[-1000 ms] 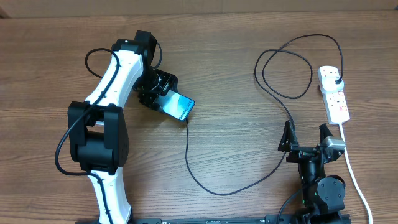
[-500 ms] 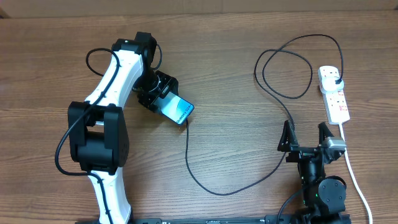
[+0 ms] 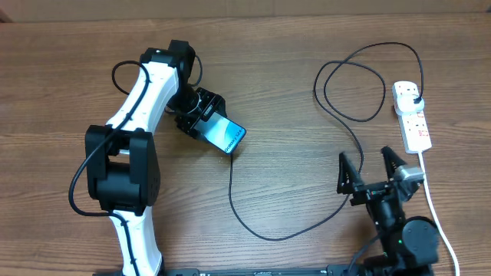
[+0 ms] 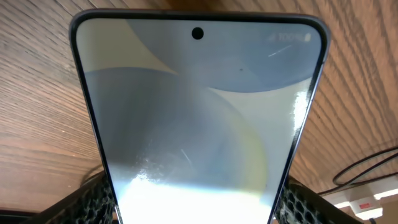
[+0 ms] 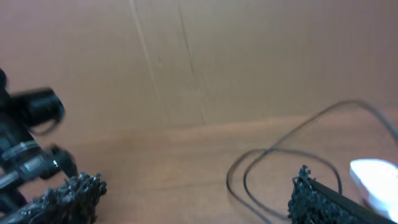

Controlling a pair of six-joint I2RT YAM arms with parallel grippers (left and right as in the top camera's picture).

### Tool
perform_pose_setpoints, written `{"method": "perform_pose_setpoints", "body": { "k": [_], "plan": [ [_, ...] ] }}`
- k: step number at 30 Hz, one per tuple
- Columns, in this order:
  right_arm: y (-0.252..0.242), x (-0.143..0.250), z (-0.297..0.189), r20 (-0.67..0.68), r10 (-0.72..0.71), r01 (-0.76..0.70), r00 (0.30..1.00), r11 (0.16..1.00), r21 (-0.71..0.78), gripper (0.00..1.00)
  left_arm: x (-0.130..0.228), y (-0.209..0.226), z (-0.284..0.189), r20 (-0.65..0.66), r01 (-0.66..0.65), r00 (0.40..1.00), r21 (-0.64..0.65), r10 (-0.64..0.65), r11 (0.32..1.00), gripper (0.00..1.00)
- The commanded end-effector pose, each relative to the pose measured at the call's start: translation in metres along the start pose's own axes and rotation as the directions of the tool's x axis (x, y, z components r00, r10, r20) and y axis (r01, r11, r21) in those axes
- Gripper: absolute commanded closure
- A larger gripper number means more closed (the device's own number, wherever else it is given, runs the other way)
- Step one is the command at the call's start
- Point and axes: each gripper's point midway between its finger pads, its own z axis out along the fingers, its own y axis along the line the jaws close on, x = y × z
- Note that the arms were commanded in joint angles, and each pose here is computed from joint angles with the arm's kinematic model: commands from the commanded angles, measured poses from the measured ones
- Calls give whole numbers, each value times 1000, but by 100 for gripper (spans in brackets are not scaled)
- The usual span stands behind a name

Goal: Plug charger to phone and switch on socket
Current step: 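Move the right gripper toward the cable plug near the phone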

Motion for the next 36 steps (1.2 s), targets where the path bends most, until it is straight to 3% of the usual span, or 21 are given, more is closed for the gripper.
{"method": "perform_pose_setpoints", "body": {
  "k": [1,8,16,21,27,31,33,36],
  "plan": [
    [13,-45,-1,6,-59,60,998,998,-16,0,11,-10,-6,-15,-41,999,28,41,999,44],
    [27,-97,16,-186,-70,71,980,997,-3,0,11,-10,-6,-15,-42,999,27,42,999,45],
    [44,-98,36,-400,-54,33,915,998,-59,0,11,-10,-6,-16,-42,999,28,42,999,45],
    [64,-99,42,-543,-38,-37,839,991,-126,0,12,-10,-6,-18,-40,999,24,40,999,45],
    [87,-118,32,-562,-32,-104,826,972,-209,0,12,-9,-6,-19,-38,999,22,39,999,45],
    [87,-117,35,-583,105,-220,806,967,-129,0,12,-9,-6,-20,-38,999,22,39,999,45],
    [85,-110,40,-614,246,-334,750,942,-31,0,12,-9,-6,-20,-38,999,22,38,999,45],
    [92,-93,51,-677,276,-392,683,920,-20,0,13,-9,-6,-22,-38,999,23,38,999,45]
  ]
}}
